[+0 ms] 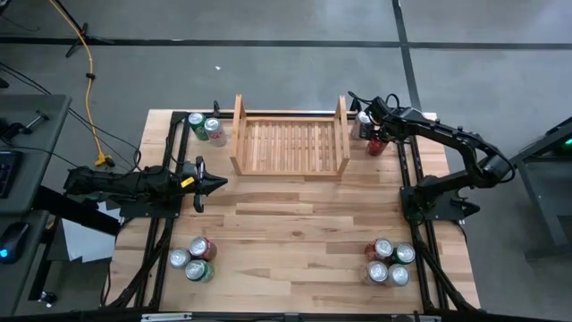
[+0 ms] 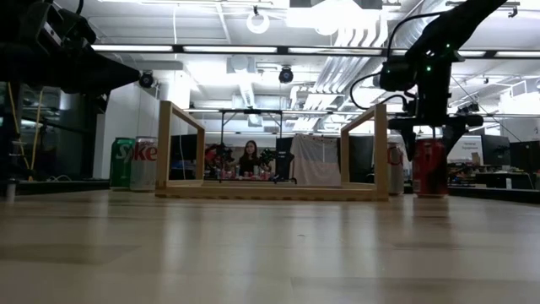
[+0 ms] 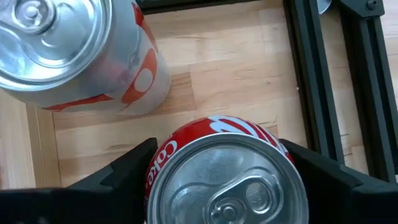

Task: Place canned beverage on shelf
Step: Put the top red soda can on the shelf

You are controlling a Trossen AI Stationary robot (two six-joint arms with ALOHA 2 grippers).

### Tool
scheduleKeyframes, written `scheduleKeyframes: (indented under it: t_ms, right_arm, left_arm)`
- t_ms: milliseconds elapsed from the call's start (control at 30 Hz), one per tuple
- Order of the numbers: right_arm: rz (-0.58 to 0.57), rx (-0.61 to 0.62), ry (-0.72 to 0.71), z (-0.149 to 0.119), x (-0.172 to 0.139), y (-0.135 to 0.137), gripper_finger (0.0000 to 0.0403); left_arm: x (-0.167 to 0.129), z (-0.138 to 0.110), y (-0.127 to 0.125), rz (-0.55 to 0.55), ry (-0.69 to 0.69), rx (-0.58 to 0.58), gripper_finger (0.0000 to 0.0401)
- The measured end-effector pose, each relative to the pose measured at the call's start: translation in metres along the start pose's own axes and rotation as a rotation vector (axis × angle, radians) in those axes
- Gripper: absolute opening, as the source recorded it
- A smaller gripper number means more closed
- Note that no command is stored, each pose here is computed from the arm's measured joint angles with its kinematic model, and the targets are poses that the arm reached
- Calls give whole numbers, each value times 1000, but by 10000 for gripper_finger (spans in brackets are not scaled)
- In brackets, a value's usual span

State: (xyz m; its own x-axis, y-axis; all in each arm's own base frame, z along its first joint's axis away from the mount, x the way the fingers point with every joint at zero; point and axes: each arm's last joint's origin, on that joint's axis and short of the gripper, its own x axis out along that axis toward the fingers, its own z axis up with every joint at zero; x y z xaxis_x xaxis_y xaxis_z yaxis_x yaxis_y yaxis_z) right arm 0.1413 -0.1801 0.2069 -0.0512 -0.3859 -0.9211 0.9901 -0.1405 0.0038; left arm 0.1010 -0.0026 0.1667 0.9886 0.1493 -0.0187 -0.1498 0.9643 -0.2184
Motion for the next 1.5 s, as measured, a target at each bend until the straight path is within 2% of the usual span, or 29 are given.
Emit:
scheduleKeyframes:
  t_ms: [167,300,400,667,800,967,1167,1333,1500]
  right_arm:
    - [-4,-67,22,-6,-10,-3,285]
    - [25,-126,-23,-2,-38,-3,285]
    - [61,-184,-59,2,-68,-2,285]
    - [216,-273,-288,21,-173,4,285]
    - [281,-305,-374,25,-204,12,285]
    - [366,-334,-392,29,-217,34,285]
    - [507,-485,-395,35,-228,93,285]
    - [471,-623,-383,43,-220,146,285]
    - [364,-692,-334,55,-189,186,285]
  left_arm:
    - [0,0,0,0,0,0,3]
    - [0,0,0,0,0,0,3]
    - [0,0,0,0,0,0,3]
    - [0,0,0,0,0,0,3]
    - [0,0,0,0,0,0,3]
    - [0,0,0,0,0,0,3]
    - [0,0,0,0,0,0,3]
    - [0,0,0,0,0,0,3]
    - [0,0,0,0,0,0,3]
